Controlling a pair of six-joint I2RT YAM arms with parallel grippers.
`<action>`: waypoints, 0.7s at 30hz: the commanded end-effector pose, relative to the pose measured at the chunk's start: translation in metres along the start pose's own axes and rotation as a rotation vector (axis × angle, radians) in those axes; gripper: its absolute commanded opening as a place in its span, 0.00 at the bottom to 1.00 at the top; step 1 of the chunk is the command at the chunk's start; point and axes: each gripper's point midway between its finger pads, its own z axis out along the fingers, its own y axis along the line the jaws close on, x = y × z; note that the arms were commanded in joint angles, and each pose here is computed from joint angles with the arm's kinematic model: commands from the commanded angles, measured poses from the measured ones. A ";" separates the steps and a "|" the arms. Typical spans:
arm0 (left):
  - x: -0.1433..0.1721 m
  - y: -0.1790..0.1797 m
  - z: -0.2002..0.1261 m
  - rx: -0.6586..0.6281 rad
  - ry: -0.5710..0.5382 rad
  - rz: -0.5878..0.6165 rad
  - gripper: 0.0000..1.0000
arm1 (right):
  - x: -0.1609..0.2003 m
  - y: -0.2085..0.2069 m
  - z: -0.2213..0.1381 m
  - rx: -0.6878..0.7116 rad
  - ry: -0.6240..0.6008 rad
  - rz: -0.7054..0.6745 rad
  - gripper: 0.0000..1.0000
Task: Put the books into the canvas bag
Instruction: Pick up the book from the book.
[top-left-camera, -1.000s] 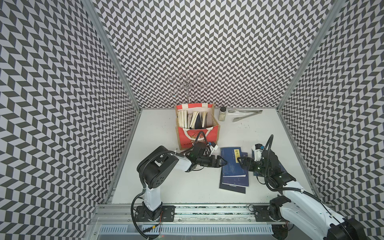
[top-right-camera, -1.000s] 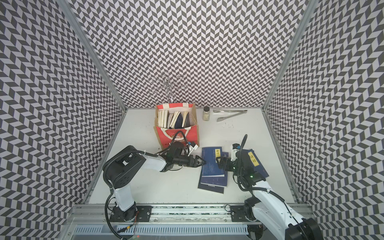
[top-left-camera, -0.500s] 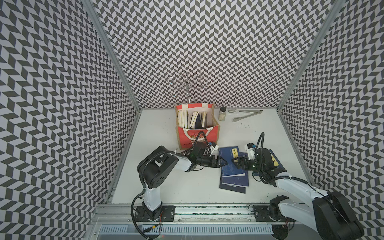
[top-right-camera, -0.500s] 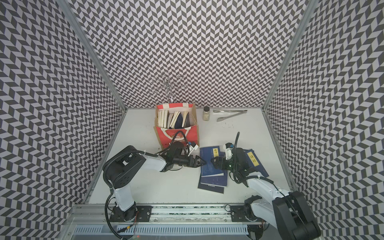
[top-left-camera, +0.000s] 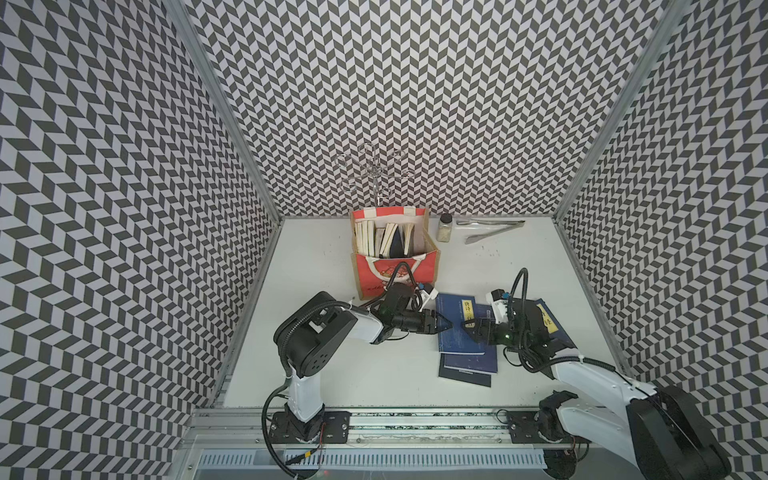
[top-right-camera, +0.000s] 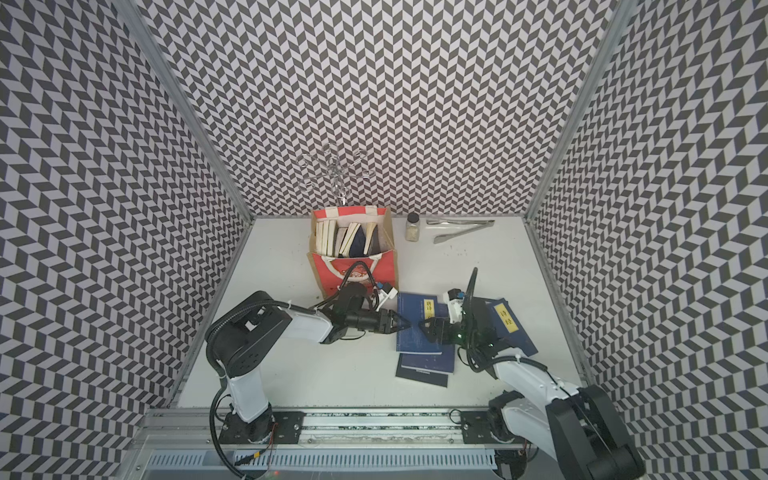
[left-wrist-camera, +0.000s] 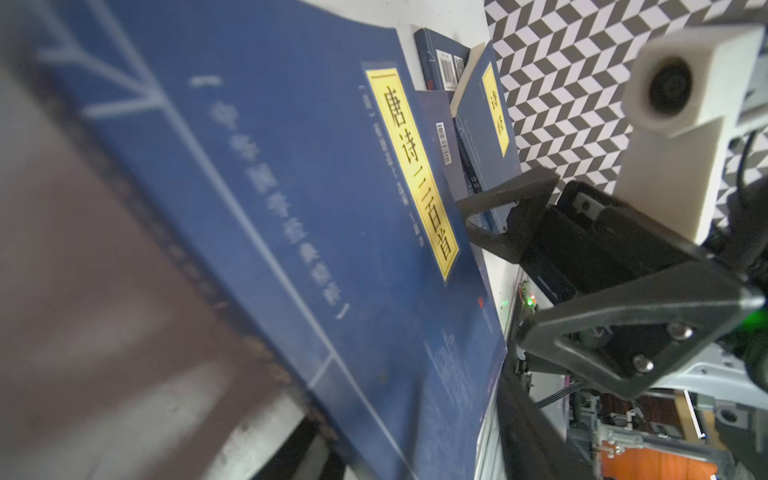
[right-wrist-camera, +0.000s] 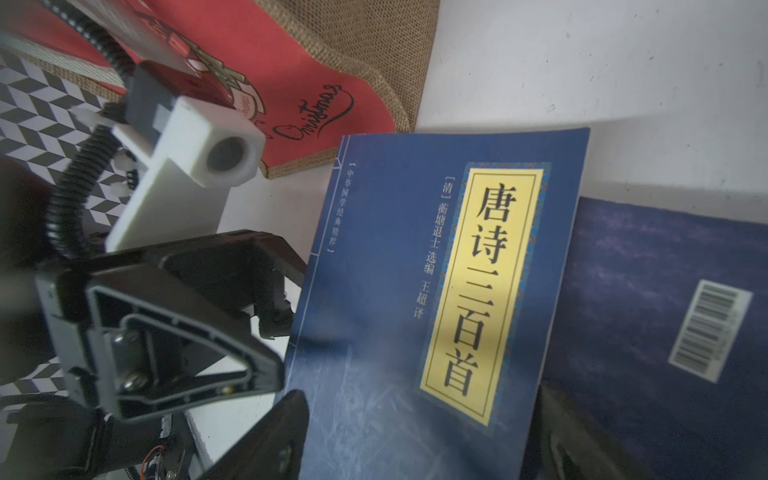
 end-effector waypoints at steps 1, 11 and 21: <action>-0.010 -0.020 0.000 0.062 -0.019 0.054 0.41 | 0.014 0.002 -0.002 -0.017 0.032 0.023 0.85; -0.008 -0.037 0.002 0.026 0.006 0.126 0.01 | -0.010 0.008 -0.011 -0.004 -0.038 0.019 0.86; -0.044 -0.098 -0.048 -0.124 -0.140 0.297 0.00 | -0.094 0.060 -0.091 -0.088 -0.445 -0.100 0.96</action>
